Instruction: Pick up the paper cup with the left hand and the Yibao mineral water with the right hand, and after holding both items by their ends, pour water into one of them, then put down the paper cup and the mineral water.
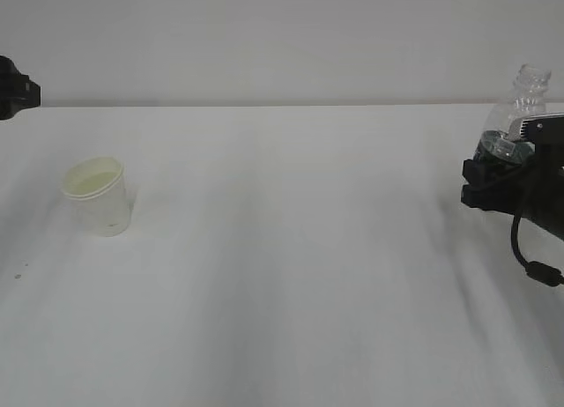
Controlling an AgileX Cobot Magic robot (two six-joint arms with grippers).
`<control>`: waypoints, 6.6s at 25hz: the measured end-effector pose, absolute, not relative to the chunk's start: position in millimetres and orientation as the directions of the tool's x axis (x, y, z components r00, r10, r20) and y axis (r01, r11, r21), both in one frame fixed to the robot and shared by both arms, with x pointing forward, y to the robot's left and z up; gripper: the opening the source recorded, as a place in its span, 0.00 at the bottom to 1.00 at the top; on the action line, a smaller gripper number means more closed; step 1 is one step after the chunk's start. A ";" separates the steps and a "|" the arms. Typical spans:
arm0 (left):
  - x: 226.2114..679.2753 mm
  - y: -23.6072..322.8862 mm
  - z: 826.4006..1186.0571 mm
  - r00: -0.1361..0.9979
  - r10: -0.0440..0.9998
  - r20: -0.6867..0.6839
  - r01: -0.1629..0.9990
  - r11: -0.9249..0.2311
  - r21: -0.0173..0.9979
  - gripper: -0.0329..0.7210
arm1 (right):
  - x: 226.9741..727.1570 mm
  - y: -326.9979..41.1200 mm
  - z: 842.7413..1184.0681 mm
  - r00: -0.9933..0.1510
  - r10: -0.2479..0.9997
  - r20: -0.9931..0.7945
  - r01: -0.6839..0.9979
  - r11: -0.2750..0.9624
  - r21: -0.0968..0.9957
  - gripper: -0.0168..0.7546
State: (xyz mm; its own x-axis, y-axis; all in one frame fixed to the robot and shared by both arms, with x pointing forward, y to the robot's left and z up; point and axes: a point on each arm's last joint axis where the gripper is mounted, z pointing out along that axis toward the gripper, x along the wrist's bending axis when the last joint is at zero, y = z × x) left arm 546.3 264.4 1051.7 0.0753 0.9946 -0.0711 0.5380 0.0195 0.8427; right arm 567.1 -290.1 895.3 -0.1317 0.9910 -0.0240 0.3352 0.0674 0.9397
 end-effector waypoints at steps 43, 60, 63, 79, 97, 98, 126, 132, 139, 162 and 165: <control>546.0 264.4 1052.2 0.075 0.995 -0.072 0.537 0.020 0.843 0.65 | 589.7 -289.3 857.5 -0.159 0.985 -0.068 0.330 0.118 0.937 0.54; 546.0 264.4 1052.2 0.073 0.994 -0.076 0.537 0.024 0.843 0.65 | 592.6 -288.6 849.9 -0.158 0.985 -0.063 0.273 0.105 0.956 0.54; 546.0 264.4 1052.1 0.073 0.994 -0.077 0.538 0.026 0.843 0.65 | 593.2 -288.5 851.3 -0.158 0.985 -0.063 0.258 0.103 0.961 0.54; 545.8 264.4 1051.9 0.072 0.994 -0.079 0.541 0.028 0.841 0.65 | 592.6 -288.6 841.2 -0.155 0.986 -0.056 0.258 0.095 0.961 0.54; 545.5 264.4 1051.4 0.071 0.994 -0.079 0.546 0.027 0.837 0.65 | 592.0 -288.5 837.0 -0.156 0.986 -0.054 0.258 0.093 0.962 0.54; 545.4 264.4 1051.2 0.071 0.994 -0.079 0.548 0.027 0.836 0.65 | 592.1 -288.4 837.3 -0.156 0.986 -0.054 0.255 0.093 0.963 0.54; 545.0 264.4 1050.5 0.070 0.994 -0.078 0.556 0.026 0.831 0.65 | 592.3 -288.4 838.2 -0.156 0.986 -0.055 0.245 0.093 0.965 0.72; 544.9 264.4 1050.4 0.070 0.994 -0.078 0.557 0.026 0.830 0.65 | 592.3 -288.4 838.3 -0.156 0.986 -0.055 0.244 0.092 0.965 0.72; 544.7 264.5 1050.1 0.070 0.994 -0.078 0.560 0.026 0.828 0.65 | 592.3 -288.2 838.3 -0.158 0.986 -0.055 0.244 0.093 0.965 0.72; 544.3 264.5 1049.5 0.070 0.995 -0.078 0.567 0.025 0.823 0.65 | 585.7 -284.6 835.8 -0.186 0.982 -0.005 0.260 0.054 0.964 0.79; 543.9 264.5 1049.0 0.069 0.995 -0.077 0.572 0.024 0.820 0.65 | 584.6 -284.6 835.2 -0.186 0.982 -0.004 0.264 0.054 0.963 0.79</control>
State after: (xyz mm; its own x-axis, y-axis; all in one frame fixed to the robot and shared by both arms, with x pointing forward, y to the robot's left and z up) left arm 543.9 264.5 1049.0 0.0692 0.9946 -0.0774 0.5719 0.0240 0.8200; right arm 584.6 -284.6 835.2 -0.1864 0.9825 -0.0040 0.2637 0.0540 0.9631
